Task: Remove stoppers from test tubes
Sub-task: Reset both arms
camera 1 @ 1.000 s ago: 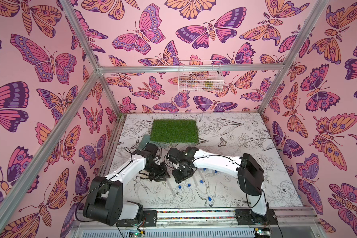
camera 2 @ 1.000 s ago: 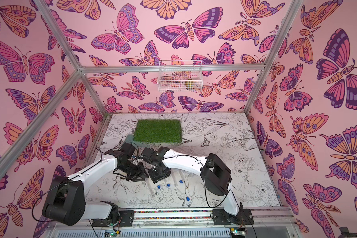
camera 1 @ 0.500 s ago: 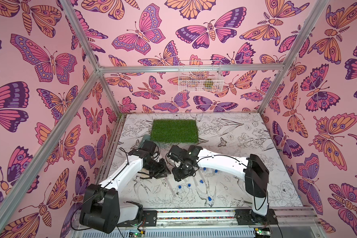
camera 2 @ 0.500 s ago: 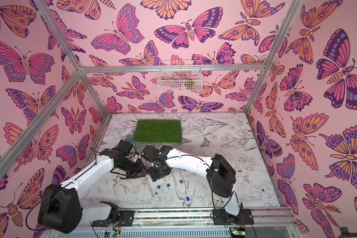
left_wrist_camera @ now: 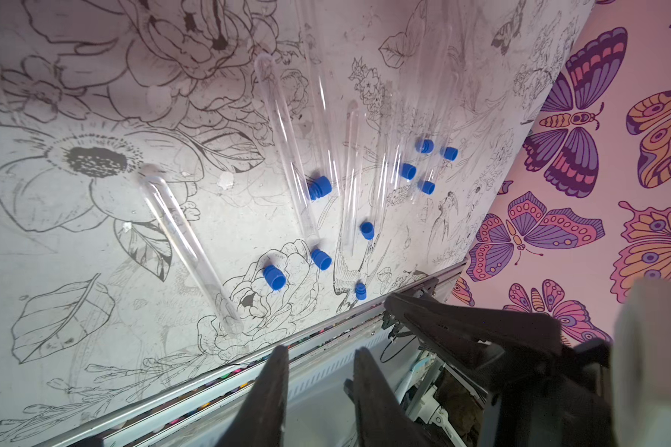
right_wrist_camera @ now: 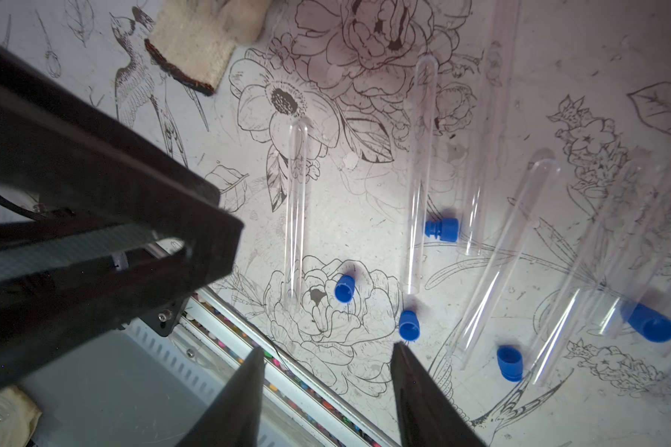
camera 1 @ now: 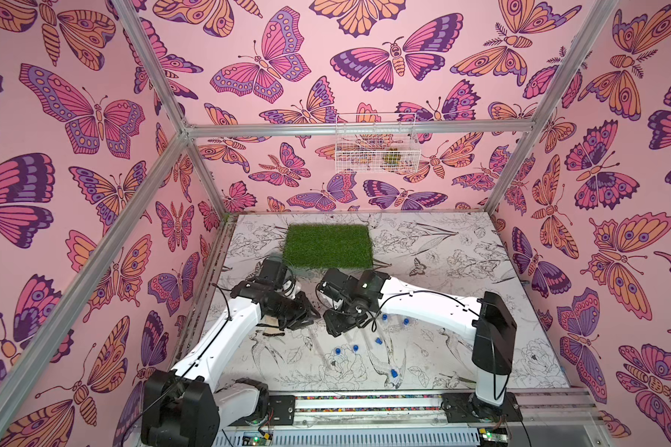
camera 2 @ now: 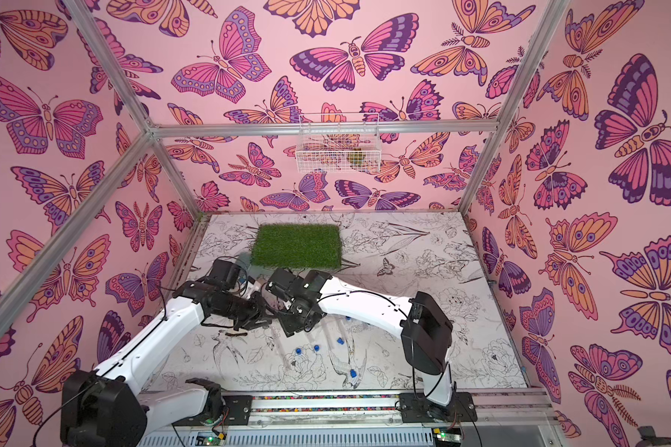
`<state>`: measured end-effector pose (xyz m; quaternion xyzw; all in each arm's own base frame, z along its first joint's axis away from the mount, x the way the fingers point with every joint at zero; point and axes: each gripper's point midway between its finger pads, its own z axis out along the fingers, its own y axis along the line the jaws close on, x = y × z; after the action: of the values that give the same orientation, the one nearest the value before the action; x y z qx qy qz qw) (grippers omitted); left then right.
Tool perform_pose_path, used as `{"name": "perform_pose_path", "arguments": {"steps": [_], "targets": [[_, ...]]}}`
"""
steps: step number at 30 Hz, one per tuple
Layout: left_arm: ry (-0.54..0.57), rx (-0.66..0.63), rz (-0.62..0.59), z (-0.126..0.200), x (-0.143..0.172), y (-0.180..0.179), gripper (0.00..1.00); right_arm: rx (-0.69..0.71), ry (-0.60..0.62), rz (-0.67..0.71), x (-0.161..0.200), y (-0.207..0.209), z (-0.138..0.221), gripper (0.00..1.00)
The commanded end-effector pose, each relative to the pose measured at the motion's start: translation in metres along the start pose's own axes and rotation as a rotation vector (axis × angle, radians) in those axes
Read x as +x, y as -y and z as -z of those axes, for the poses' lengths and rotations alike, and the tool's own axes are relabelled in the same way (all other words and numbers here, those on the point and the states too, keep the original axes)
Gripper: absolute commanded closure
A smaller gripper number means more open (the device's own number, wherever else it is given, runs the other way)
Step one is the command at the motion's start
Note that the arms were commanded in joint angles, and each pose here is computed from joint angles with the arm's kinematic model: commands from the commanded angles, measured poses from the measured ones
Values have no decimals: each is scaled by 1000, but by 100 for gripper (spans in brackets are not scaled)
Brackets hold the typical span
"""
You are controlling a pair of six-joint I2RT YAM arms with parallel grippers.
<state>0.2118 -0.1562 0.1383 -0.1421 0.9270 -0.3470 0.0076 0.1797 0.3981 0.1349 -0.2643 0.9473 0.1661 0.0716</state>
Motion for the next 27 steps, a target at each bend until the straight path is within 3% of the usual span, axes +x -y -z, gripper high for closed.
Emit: {"name": "perform_pose_path", "arguments": {"steps": [1,27], "targets": [[11,23,6,9,1,7,67,8,51,-2,-7,3,15,44],[135,80,-15,40,-14,25,67,45,212,29,-27,15,47,39]]}}
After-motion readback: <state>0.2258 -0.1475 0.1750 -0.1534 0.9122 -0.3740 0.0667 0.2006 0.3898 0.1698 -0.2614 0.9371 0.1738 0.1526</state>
